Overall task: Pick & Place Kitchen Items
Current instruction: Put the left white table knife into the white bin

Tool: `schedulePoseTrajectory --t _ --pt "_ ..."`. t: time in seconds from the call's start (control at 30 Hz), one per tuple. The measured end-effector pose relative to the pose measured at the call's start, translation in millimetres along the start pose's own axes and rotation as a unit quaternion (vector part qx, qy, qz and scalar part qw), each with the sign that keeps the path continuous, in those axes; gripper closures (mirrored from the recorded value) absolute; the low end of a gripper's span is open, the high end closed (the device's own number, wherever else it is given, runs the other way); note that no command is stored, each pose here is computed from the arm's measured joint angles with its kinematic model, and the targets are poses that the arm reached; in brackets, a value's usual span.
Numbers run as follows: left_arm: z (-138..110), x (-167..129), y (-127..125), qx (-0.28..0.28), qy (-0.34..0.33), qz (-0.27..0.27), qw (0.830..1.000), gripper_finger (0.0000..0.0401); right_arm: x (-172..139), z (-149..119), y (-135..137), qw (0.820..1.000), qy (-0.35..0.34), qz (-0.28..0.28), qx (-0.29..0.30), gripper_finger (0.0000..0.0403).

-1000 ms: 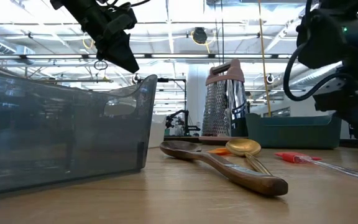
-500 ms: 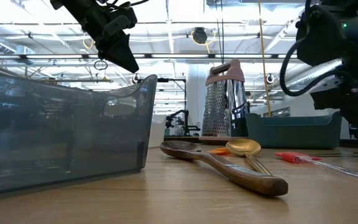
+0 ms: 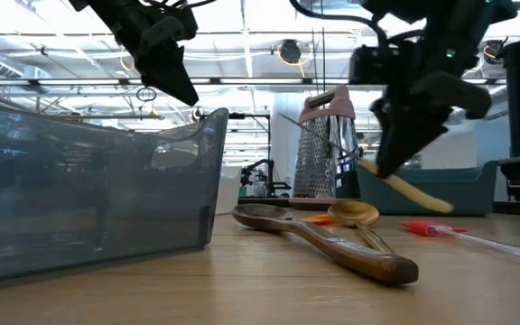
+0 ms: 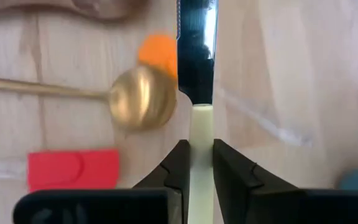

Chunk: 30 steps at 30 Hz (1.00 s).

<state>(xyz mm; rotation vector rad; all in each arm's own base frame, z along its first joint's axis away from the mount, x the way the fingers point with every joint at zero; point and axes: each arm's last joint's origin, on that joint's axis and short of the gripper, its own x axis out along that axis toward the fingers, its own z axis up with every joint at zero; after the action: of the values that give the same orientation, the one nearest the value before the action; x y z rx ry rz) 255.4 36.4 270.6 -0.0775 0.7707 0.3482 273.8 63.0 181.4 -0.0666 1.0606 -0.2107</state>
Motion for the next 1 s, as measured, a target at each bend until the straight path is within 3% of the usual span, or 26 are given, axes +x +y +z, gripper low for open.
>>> schedulePoseTrajectory --t 0.23,0.37,0.57,0.73,0.87,0.93,1.0 --pt "-7.9 -2.5 -10.7 0.023 0.032 -0.012 0.999 0.0288 0.5 36.2 -12.6 0.986 -0.156 0.002 -0.057 0.0361" --pt "-12.9 -4.2 -16.1 0.029 0.052 -0.017 0.998 0.0288 -3.0 52.8 -22.4 0.969 -0.230 -0.032 -0.088 0.0361" --pt "-20.4 -9.8 -21.5 0.035 0.081 -0.021 0.996 0.0288 -9.7 71.3 -38.4 0.938 -0.309 -0.096 -0.125 0.0361" --pt "-20.8 -17.3 -20.9 0.031 0.072 -0.004 0.997 0.0288 -14.0 81.3 -50.3 0.920 -0.361 -0.097 -0.115 0.0360" --pt "-13.9 -16.8 -21.3 0.040 0.035 0.009 0.999 0.0288 -26.7 94.6 -55.8 0.879 -0.464 -0.033 -0.102 0.0360" --pt "-8.8 -16.1 -22.6 0.052 0.010 0.004 0.999 0.0288 -36.3 100.5 -58.4 0.852 -0.517 -0.016 -0.084 0.0360" --pt "-5.7 -15.9 -25.0 0.073 -0.007 0.000 0.997 0.0288 -41.9 103.5 -61.1 0.836 -0.544 -0.013 -0.072 0.0360"
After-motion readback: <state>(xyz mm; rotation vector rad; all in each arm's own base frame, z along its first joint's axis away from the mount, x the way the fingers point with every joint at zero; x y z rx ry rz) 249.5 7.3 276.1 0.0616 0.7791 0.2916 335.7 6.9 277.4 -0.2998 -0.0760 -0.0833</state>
